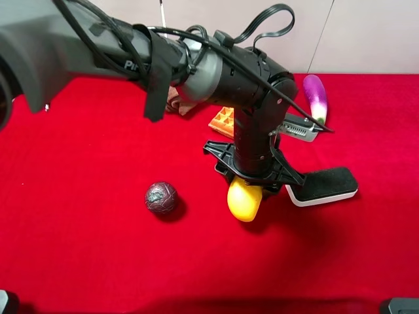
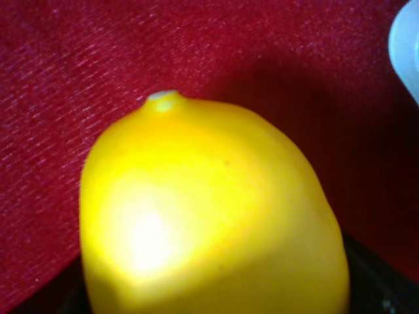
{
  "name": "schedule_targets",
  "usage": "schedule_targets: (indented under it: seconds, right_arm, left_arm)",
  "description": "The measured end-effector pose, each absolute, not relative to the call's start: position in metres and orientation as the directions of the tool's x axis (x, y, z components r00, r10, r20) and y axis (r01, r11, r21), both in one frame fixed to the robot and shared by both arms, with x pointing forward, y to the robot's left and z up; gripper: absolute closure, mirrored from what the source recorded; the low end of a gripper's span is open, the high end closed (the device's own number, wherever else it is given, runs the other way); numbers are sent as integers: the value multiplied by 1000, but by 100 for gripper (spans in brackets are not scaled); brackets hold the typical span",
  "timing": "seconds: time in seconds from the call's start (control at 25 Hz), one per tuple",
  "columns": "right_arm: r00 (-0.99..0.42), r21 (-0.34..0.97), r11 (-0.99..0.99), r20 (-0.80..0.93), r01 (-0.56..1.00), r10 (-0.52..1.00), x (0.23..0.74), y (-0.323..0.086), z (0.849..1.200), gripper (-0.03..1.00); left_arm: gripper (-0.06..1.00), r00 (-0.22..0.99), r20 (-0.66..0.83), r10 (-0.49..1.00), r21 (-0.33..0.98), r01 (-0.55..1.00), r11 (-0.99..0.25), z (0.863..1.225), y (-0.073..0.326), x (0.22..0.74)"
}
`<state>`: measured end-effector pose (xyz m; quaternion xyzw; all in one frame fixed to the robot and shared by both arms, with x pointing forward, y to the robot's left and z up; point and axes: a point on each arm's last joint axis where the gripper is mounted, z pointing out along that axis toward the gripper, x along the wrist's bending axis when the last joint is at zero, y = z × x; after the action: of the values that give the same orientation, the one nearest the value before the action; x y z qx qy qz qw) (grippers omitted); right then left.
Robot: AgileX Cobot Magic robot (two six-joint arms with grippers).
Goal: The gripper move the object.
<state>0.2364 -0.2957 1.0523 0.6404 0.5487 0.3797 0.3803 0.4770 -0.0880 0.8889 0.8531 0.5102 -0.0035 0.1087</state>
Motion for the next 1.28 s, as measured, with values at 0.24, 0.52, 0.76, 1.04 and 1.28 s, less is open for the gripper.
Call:
schedule_targets:
  seconds: [0.24, 0.52, 0.76, 1.04, 1.28]
  right_arm:
    - [109, 904, -109, 69, 414, 992, 236, -296, 1052, 27]
    - [109, 904, -109, 69, 414, 992, 236, -296, 1052, 27]
    - [109, 904, -109, 69, 414, 992, 236, -296, 1052, 27]
    - [109, 904, -109, 69, 414, 992, 236, -296, 1052, 27]
    - [109, 904, -109, 69, 414, 992, 236, -296, 1052, 27]
  left_arm:
    - [34, 478, -115, 871, 176, 873, -456, 886, -88, 477]
    - [25, 478, -116, 870, 176, 872, -456, 886, -88, 477]
    - [22, 480, -127, 868, 196, 870, -452, 886, -90, 478]
    - [7, 478, -130, 869, 196, 871, -450, 886, -90, 477]
    - [-3, 477, -136, 868, 199, 872, -447, 893, -94, 479]
